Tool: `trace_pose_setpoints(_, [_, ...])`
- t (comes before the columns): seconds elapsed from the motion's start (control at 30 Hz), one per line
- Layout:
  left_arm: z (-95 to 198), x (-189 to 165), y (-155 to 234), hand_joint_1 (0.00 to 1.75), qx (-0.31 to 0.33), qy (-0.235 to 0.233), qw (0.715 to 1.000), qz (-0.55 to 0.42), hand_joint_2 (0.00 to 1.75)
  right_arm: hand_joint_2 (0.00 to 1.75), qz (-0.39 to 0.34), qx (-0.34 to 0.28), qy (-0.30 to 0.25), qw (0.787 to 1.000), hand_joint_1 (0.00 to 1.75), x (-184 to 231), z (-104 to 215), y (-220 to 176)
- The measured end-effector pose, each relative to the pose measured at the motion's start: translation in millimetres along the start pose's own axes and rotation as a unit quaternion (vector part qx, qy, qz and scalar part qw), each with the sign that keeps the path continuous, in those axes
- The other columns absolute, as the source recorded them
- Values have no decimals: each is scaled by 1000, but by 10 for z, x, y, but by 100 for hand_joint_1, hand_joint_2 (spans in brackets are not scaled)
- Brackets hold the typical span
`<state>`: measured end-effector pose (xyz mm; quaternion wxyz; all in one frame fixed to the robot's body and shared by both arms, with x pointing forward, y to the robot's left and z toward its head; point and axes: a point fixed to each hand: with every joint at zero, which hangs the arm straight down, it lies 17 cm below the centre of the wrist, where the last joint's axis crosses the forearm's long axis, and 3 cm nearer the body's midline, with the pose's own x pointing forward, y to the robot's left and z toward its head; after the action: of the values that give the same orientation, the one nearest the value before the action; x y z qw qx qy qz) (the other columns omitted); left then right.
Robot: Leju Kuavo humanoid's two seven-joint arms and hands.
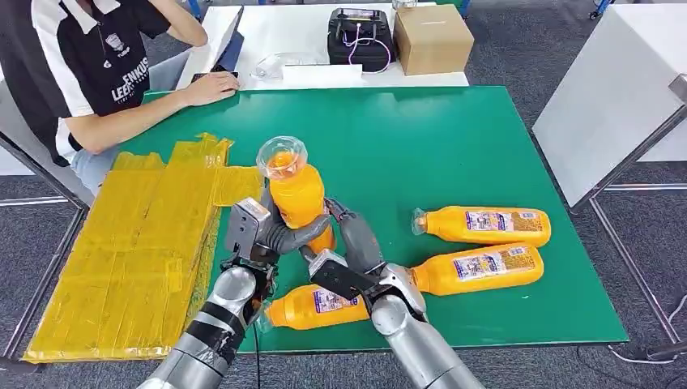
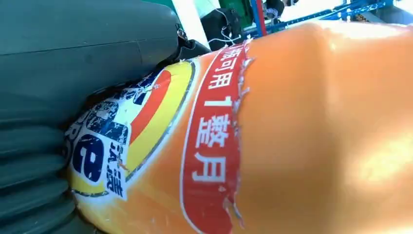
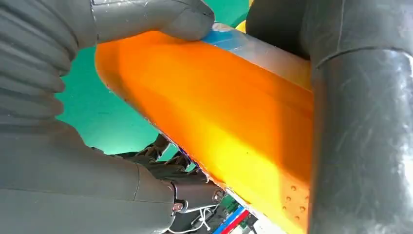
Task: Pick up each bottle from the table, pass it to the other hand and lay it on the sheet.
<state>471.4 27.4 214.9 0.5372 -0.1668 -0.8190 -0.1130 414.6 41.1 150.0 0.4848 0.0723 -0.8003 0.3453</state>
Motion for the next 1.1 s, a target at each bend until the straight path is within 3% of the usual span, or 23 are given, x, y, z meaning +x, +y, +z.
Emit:
trace_pose_setpoints(0.27, [45,120,126,175,43,-26,999,-4,175,175,3,-2,-6,1000,175,34,-12,1])
trace_pose_setpoints(0.3, [52,156,143,175,49,-32,998,-1,175,175,7,-6,-11,1000,2,51,-15,-9])
trace_pose_setpoints(0.47, [12,452,274,175,80,-78,993,-33,175,175,-2,-42,-32,999,0,214,-17,-175])
trace_pose_setpoints(0.63, [-2,785,682,175,145,-119,972,-145,175,175,-18,-101,-61,993,0,475,55,-574])
trace_pose_setpoints(0.77, [127,1075,1273,175,227,-146,924,-271,175,175,-6,-142,-100,985,0,849,142,-838])
trace_pose_setpoints(0.87, [258,1212,1496,175,261,-159,886,-349,175,175,6,-157,-119,980,0,1048,191,-943])
trace_pose_setpoints(1.0, [337,1176,1652,175,268,-132,831,-470,175,175,25,-166,-131,977,0,1204,233,-972])
trace_pose_setpoints(1.1, [353,999,1781,175,250,-82,747,-611,175,175,47,-173,-138,974,0,1294,272,-969])
